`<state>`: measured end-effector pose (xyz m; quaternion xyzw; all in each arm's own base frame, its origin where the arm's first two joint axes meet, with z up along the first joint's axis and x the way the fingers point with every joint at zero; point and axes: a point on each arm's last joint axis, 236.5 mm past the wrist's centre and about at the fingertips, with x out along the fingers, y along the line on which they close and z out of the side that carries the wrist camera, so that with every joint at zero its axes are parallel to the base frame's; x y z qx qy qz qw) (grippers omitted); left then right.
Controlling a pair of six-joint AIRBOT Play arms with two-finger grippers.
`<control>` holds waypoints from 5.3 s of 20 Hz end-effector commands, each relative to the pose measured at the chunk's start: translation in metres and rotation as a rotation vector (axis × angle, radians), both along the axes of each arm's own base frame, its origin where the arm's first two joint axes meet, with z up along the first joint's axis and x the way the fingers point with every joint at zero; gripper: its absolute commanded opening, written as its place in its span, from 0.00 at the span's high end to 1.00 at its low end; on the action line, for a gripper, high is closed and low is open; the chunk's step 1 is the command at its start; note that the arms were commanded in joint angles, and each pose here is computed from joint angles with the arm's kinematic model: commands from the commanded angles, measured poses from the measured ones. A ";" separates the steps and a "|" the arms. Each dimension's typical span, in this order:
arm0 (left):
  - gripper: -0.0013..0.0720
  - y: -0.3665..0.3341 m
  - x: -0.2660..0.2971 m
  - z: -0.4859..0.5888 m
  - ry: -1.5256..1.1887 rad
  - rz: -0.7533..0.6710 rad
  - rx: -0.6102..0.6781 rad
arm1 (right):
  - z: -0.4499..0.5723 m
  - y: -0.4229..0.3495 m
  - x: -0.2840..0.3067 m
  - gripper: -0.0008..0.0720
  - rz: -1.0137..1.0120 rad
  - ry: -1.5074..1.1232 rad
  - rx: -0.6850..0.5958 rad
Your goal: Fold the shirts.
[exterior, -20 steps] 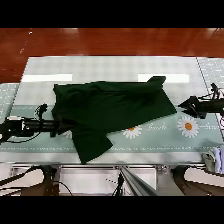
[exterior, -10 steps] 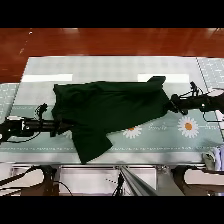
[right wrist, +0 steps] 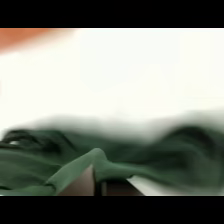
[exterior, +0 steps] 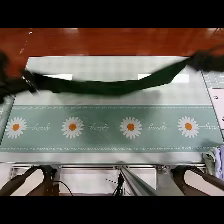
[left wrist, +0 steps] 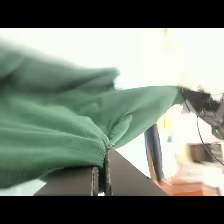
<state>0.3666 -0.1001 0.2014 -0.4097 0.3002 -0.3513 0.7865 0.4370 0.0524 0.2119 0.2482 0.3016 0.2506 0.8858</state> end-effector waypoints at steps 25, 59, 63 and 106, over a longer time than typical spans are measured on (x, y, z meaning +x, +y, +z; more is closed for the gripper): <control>0.94 0.005 -0.203 0.169 -0.156 0.186 0.750 | 0.129 -0.029 -0.262 0.96 -0.225 0.048 -0.597; 0.94 0.027 0.193 -0.195 0.099 0.208 0.785 | -0.185 -0.027 0.155 0.96 -0.252 0.128 -0.487; 0.94 0.020 0.165 -0.225 0.220 0.083 0.801 | -0.210 -0.018 0.134 0.96 -0.198 0.258 -0.465; 0.34 0.036 -0.151 -0.305 0.883 -0.187 0.554 | -0.207 -0.093 -0.081 0.41 -0.071 0.663 -0.404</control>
